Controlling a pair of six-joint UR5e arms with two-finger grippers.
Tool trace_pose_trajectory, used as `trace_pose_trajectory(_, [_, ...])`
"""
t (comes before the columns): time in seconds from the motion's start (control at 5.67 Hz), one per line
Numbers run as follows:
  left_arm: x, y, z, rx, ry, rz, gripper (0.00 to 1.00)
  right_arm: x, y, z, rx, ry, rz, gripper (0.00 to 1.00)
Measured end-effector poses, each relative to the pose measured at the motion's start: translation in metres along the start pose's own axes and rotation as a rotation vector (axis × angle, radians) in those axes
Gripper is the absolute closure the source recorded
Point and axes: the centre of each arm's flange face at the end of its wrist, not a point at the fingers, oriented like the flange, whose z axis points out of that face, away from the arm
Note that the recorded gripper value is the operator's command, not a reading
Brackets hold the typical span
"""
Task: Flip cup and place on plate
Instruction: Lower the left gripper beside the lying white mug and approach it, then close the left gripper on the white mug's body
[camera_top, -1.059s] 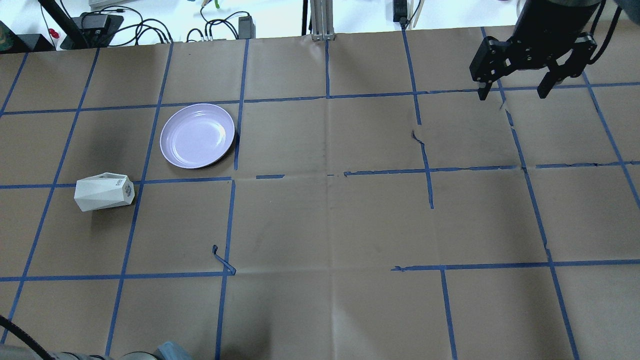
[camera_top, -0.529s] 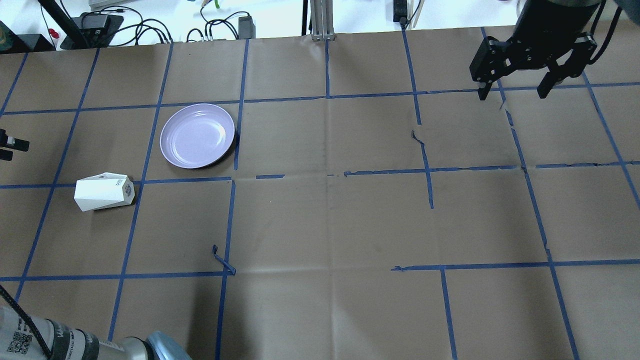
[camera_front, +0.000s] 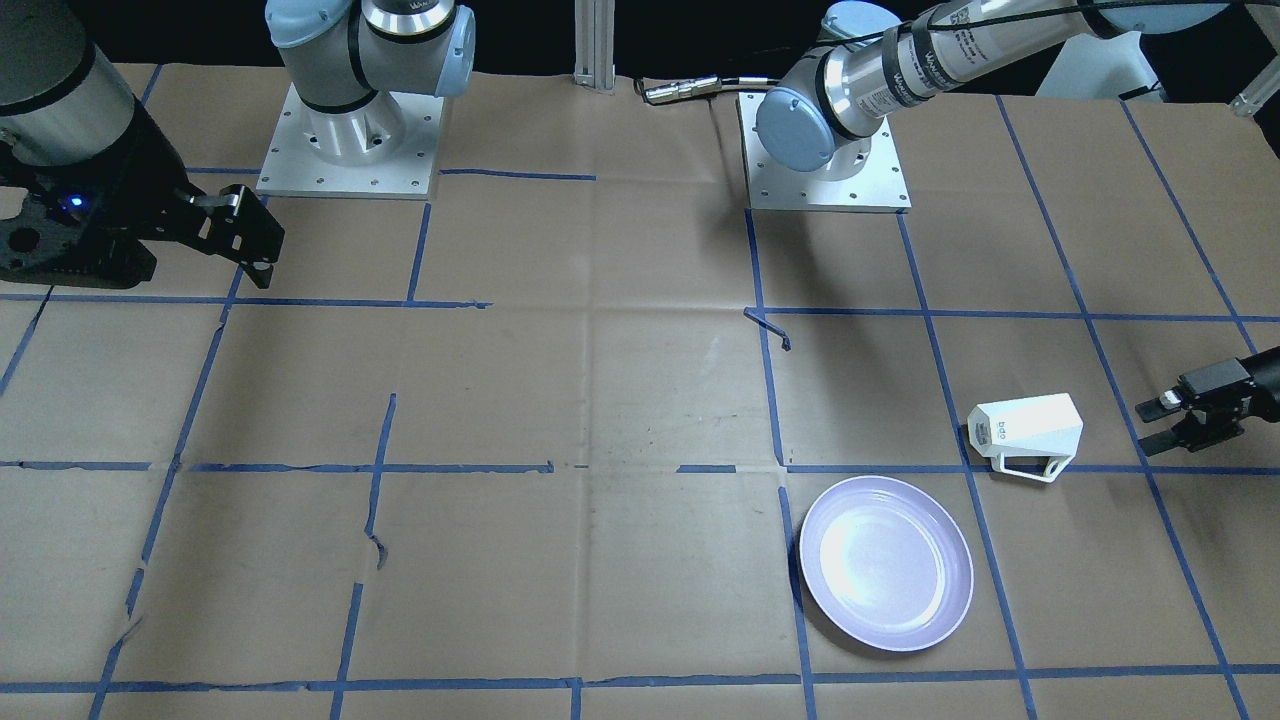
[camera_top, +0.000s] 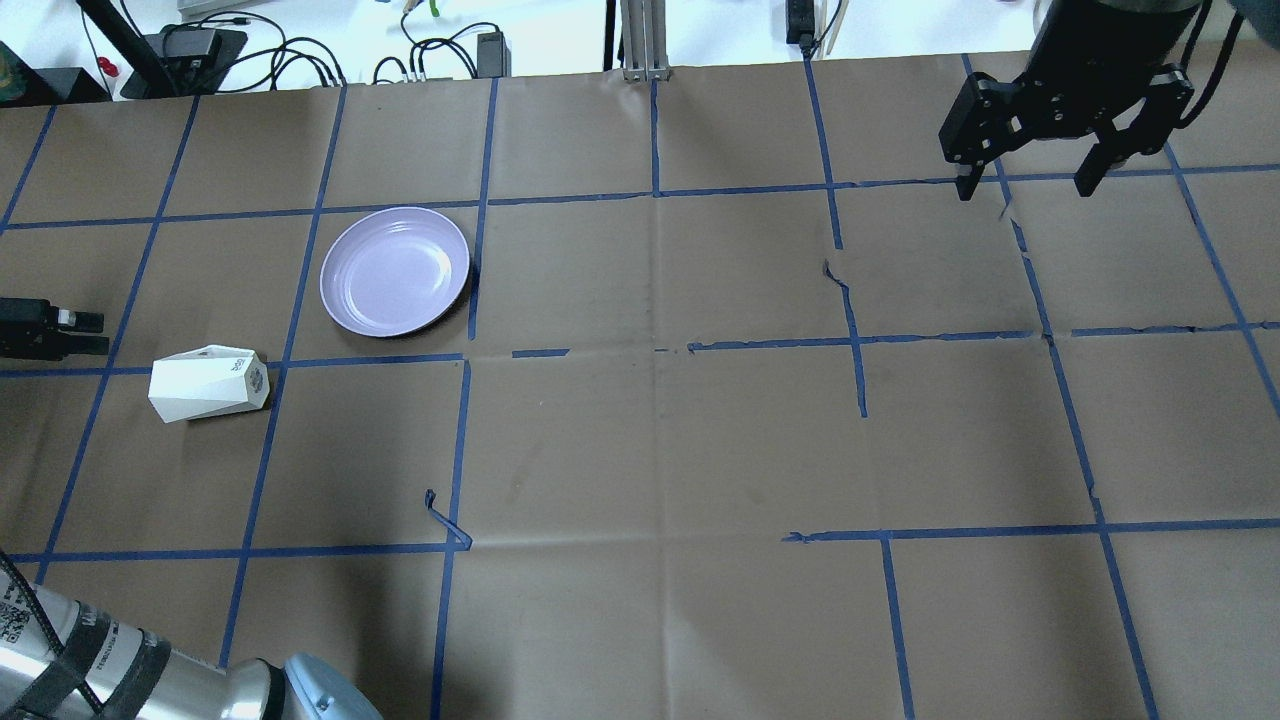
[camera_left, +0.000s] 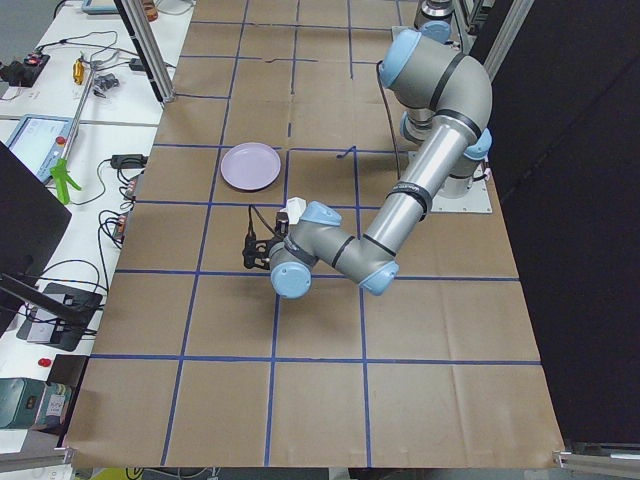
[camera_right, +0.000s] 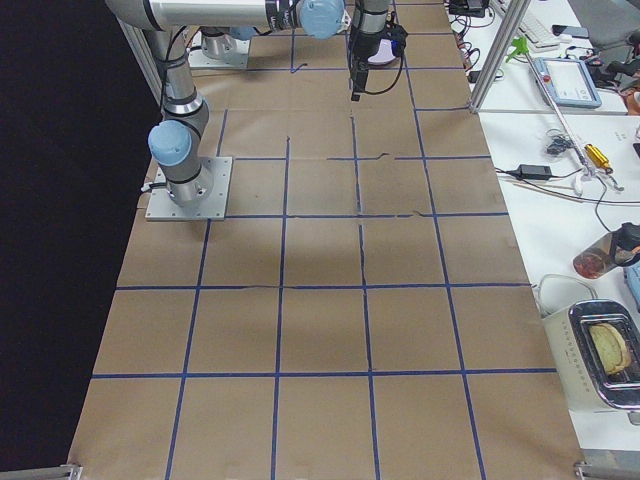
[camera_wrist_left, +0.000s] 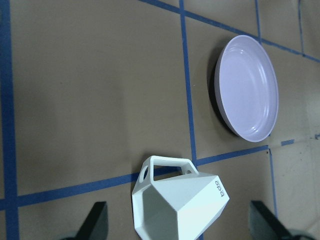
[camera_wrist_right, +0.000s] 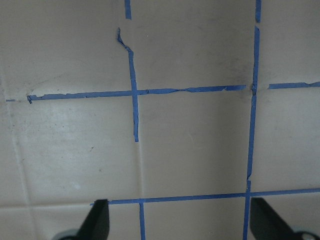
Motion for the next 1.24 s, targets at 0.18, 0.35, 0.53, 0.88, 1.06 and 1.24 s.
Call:
trace_pose_trajectory(0.18, [-0.018,0.010,0.013,0.014,0.121,-0.020,0.01,0.000,0.000,0.000,0.000,0.000,0.000,0.00])
trace_pose_trajectory(0.35, [-0.031,0.019,0.027,0.021,0.213,-0.046,0.01,0.000,0.000,0.000,0.000,0.000,0.000,0.00])
trace_pose_trajectory(0.53, [-0.038,0.028,0.039,0.018,0.291,-0.068,0.01,0.000,0.000,0.000,0.000,0.000,0.000,0.00])
trace_pose_trajectory(0.88, [-0.047,0.038,0.056,0.015,0.376,-0.087,0.01,0.000,0.000,0.000,0.000,0.000,0.000,0.00])
trace_pose_trajectory(1.06, [-0.050,0.039,0.060,0.031,0.388,-0.100,0.02,0.000,0.000,0.000,0.000,0.000,0.000,0.00])
trace_pose_trajectory(1.24, [-0.051,0.035,0.063,0.081,0.401,-0.123,0.36,0.000,0.000,0.000,0.000,0.000,0.000,0.00])
